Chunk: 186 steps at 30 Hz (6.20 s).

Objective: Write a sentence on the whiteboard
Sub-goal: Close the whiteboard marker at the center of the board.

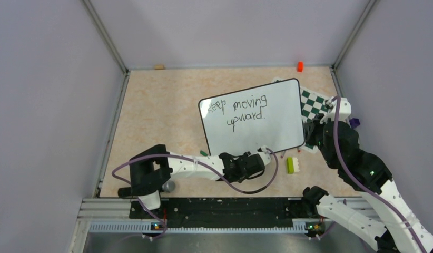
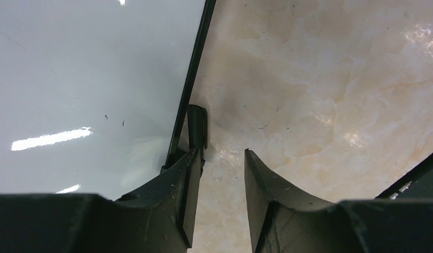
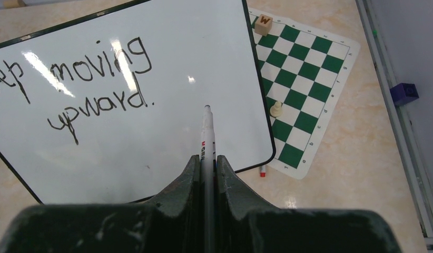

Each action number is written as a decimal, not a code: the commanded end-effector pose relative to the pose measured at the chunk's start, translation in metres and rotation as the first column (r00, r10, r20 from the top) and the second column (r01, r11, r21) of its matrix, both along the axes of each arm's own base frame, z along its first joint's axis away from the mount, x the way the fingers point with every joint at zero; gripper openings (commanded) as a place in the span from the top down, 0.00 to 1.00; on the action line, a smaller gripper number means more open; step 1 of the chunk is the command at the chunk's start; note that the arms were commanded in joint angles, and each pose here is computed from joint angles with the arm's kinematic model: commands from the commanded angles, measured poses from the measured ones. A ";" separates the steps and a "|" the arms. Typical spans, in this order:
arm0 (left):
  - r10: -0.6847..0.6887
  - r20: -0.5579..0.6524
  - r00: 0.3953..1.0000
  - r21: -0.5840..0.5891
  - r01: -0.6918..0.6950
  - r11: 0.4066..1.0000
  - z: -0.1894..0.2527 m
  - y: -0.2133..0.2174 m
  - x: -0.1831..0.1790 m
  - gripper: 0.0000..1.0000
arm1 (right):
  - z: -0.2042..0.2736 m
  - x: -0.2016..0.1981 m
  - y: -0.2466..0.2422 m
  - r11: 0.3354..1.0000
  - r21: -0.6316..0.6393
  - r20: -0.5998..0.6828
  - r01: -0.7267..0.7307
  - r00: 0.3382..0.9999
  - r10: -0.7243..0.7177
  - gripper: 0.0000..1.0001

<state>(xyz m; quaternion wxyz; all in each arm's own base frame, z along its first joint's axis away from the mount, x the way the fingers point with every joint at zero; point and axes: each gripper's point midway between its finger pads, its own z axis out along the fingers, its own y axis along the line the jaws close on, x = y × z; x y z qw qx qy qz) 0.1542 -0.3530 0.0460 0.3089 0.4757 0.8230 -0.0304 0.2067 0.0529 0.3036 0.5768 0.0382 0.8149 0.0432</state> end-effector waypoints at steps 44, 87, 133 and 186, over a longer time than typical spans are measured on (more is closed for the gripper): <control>0.039 -0.205 0.978 -0.467 -0.133 0.874 0.109 -0.018 0.011 1.00 | 0.018 -0.004 0.019 0.992 0.063 0.016 -0.109 0.994 0.108 1.00; -0.040 -0.674 0.738 -0.592 -0.571 -0.569 0.339 0.076 0.127 1.00 | 0.069 0.000 0.199 0.607 0.262 0.491 -0.750 0.645 0.586 1.00; -0.038 -0.697 0.716 -0.576 -0.590 -0.566 0.327 0.077 0.127 1.00 | 0.085 0.022 0.214 0.629 0.253 0.527 -0.735 0.650 0.547 1.00; -0.184 -0.471 0.863 -0.816 -0.506 -0.280 0.324 -0.078 0.014 1.00 | 0.076 0.069 0.192 0.803 0.211 0.650 -0.557 0.694 0.310 1.00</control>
